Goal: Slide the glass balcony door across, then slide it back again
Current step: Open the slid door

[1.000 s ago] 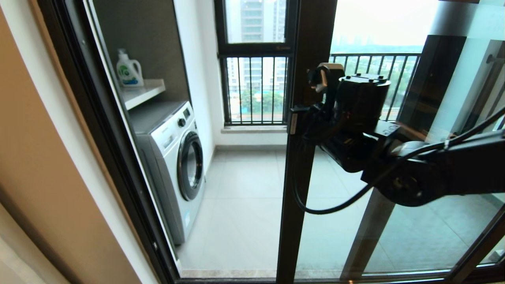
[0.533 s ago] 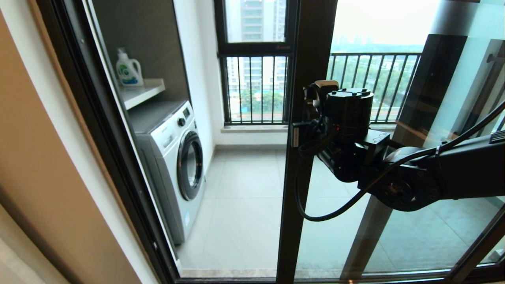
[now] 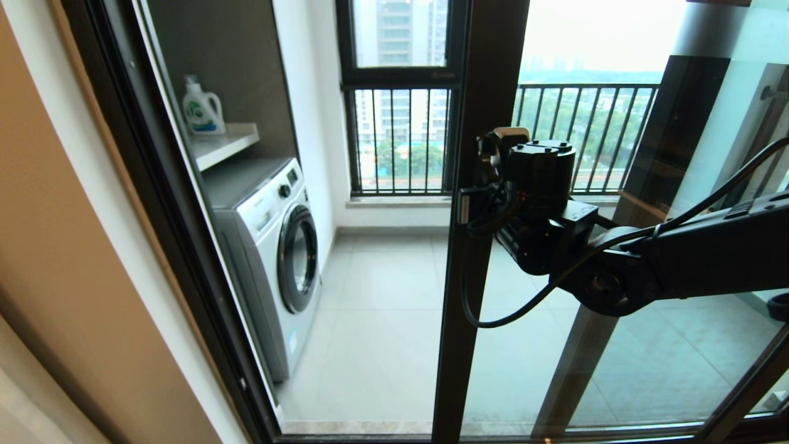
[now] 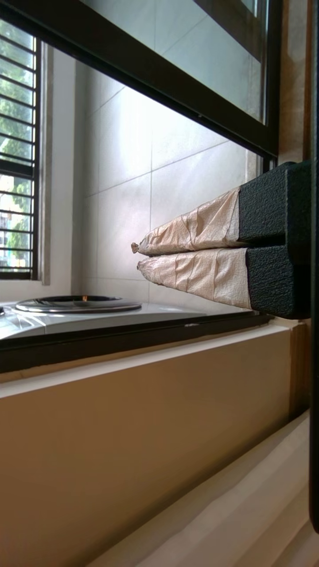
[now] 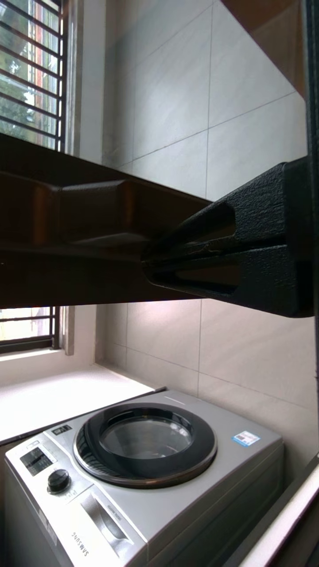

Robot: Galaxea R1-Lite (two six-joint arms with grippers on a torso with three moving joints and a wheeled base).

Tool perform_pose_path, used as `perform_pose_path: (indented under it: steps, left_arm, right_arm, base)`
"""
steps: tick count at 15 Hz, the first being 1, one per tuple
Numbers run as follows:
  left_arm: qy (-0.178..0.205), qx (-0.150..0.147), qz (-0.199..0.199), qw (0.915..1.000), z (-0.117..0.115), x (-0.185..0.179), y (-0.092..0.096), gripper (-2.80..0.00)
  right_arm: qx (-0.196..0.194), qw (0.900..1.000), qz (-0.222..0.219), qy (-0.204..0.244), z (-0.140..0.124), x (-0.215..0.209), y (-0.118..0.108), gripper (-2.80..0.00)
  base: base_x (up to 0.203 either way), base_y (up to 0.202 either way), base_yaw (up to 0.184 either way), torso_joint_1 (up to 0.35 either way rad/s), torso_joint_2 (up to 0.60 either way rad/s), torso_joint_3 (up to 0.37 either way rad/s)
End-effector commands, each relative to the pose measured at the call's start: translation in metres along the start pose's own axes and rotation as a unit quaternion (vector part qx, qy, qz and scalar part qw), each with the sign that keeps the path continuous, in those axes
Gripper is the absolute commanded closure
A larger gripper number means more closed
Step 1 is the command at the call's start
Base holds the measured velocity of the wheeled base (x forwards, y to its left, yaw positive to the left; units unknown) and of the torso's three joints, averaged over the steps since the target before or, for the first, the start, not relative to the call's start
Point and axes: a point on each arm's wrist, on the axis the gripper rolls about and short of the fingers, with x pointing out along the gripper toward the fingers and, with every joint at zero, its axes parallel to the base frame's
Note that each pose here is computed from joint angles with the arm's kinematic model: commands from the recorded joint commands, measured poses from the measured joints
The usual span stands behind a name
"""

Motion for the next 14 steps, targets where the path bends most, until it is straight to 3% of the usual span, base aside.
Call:
perform_pose_path:
  steps: [1, 10, 14]
  left_arm:
    - [0.001, 0.000, 0.000, 1.0000, 0.000, 0.000, 0.000, 0.00]
    - [0.001, 0.000, 0.000, 1.0000, 0.000, 0.000, 0.000, 0.00]
    - [0.001, 0.000, 0.000, 1.0000, 0.000, 0.000, 0.000, 0.00]
  right_arm:
    - [-0.002, 1.000, -0.023, 0.003, -0.006, 0.013, -0.008, 0.00]
    - [0.004, 0.999, -0.047, -0.005, -0.003, 0.017, -0.027, 0.00]
    - [0.003, 0.997, -0.077, -0.019, 0.010, 0.014, -0.056, 0.00]
  base:
    - [0.000, 0.000, 0.000, 0.000, 0.00, 0.000]
    - [0.000, 0.000, 0.000, 0.000, 0.00, 0.000]
    - [0.000, 0.000, 0.000, 0.000, 0.00, 0.000]
